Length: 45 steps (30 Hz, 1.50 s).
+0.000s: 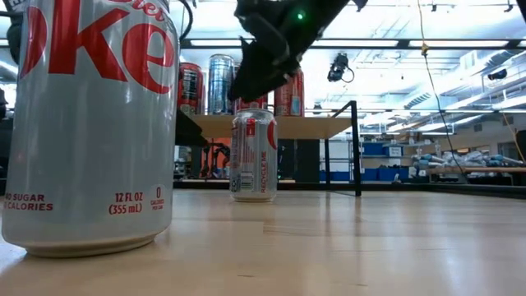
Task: Place canned beverage on shelf
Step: Put the red silver soda can on the shelf
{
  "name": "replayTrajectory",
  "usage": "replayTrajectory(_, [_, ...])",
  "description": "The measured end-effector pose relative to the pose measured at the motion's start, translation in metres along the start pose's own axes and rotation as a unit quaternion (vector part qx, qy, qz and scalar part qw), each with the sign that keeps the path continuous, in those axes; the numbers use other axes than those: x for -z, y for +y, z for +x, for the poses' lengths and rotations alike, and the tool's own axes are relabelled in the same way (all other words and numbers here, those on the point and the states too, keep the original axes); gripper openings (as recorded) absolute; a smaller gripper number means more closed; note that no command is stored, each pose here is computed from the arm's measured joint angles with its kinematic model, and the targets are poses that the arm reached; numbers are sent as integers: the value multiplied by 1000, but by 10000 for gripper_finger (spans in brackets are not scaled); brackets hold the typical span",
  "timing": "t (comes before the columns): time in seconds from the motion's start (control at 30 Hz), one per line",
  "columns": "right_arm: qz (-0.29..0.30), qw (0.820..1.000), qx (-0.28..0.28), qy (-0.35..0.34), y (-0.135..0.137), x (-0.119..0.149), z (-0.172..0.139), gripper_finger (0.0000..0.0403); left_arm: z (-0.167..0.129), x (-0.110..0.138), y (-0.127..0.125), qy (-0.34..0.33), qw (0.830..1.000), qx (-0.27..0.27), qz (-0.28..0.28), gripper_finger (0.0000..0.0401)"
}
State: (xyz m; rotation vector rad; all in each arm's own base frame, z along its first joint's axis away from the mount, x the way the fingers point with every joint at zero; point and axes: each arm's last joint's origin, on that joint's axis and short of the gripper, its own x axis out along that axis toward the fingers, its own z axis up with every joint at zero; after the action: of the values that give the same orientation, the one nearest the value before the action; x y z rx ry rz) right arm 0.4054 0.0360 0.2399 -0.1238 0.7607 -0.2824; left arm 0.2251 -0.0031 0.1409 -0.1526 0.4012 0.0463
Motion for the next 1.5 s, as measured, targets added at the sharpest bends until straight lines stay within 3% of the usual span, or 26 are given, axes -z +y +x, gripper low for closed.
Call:
replayTrajectory(0.23, [37, 999, -13, 17, -4, 5, 12, 353, -2, 5, -19, -1, 999, -46, 6, 285])
replayTrajectory(0.5, [66, 995, -34, 59, -8, 17, 29, 353, -4, 12, -31, 17, 997, -30, -70, 285])
replayTrajectory(0.87, [-39, 987, -128, 92, -23, 22, 32, 348, -5, 16, -36, 32, 995, -24, -91, 286])
replayTrajectory(1.23, [-195, 944, -237, 121, -33, 35, 30, 348, -5, 16, -36, 34, 995, -26, -86, 286])
replayTrajectory(1.33, [-197, 943, -234, 132, -34, 37, 30, 347, -5, 16, -36, 34, 995, -26, -85, 286])
replayTrajectory(1.5, [-150, 953, -205, 163, -34, 40, 29, 354, -5, 16, -35, 34, 996, -27, -78, 286])
